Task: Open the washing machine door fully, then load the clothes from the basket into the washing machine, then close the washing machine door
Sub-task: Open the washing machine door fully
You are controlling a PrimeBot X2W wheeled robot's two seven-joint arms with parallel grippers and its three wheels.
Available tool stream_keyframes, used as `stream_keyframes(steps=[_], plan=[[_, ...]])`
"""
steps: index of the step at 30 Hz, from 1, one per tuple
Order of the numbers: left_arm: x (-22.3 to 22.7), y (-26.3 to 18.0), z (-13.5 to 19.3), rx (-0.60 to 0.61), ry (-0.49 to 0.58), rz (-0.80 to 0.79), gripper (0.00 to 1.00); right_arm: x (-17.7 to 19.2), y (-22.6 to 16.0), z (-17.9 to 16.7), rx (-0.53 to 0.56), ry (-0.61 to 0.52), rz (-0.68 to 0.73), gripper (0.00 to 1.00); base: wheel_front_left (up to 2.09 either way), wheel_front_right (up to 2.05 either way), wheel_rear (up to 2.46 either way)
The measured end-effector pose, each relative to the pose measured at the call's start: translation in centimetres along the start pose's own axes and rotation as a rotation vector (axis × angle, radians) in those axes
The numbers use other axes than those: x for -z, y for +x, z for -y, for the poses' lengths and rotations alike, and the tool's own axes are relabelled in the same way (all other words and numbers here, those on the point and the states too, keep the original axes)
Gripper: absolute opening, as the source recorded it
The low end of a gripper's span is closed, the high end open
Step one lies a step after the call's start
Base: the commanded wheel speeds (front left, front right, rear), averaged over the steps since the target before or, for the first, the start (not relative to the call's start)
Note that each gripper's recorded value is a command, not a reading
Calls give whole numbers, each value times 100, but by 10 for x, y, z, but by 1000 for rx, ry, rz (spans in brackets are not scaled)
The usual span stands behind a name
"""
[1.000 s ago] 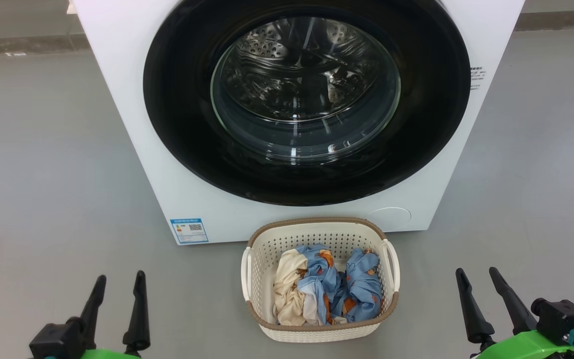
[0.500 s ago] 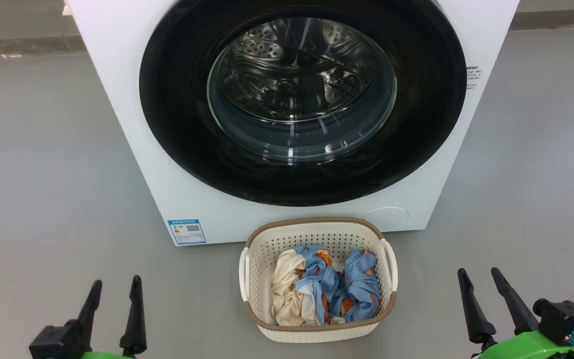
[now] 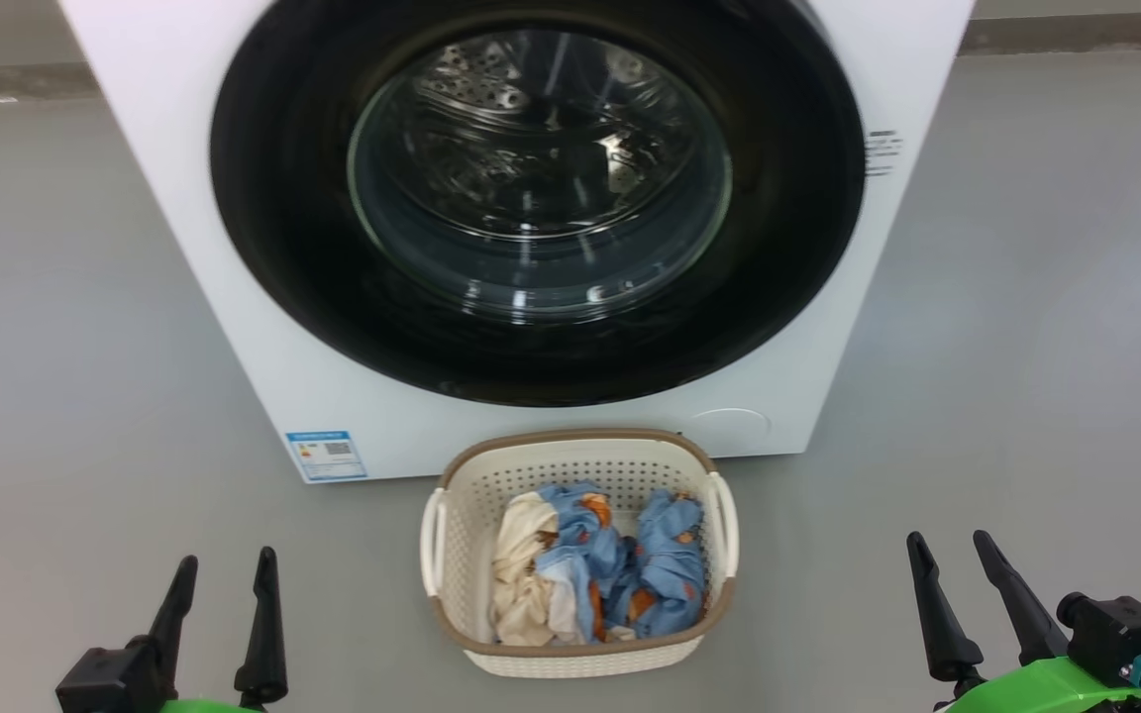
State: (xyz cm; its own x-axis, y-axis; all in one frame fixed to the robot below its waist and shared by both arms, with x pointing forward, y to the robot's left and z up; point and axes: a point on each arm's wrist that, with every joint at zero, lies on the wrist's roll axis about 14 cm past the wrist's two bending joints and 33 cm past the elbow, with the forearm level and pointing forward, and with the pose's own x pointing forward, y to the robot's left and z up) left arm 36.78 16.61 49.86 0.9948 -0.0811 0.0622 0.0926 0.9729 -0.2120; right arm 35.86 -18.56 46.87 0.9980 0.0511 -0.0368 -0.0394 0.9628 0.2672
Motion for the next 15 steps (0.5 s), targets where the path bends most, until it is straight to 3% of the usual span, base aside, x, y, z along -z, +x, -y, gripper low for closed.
stream_keyframes(steps=[15], plan=[[3, 2, 1, 5, 4, -8, 100, 4, 0, 2, 7, 2, -11, 100, 123, 123, -246]])
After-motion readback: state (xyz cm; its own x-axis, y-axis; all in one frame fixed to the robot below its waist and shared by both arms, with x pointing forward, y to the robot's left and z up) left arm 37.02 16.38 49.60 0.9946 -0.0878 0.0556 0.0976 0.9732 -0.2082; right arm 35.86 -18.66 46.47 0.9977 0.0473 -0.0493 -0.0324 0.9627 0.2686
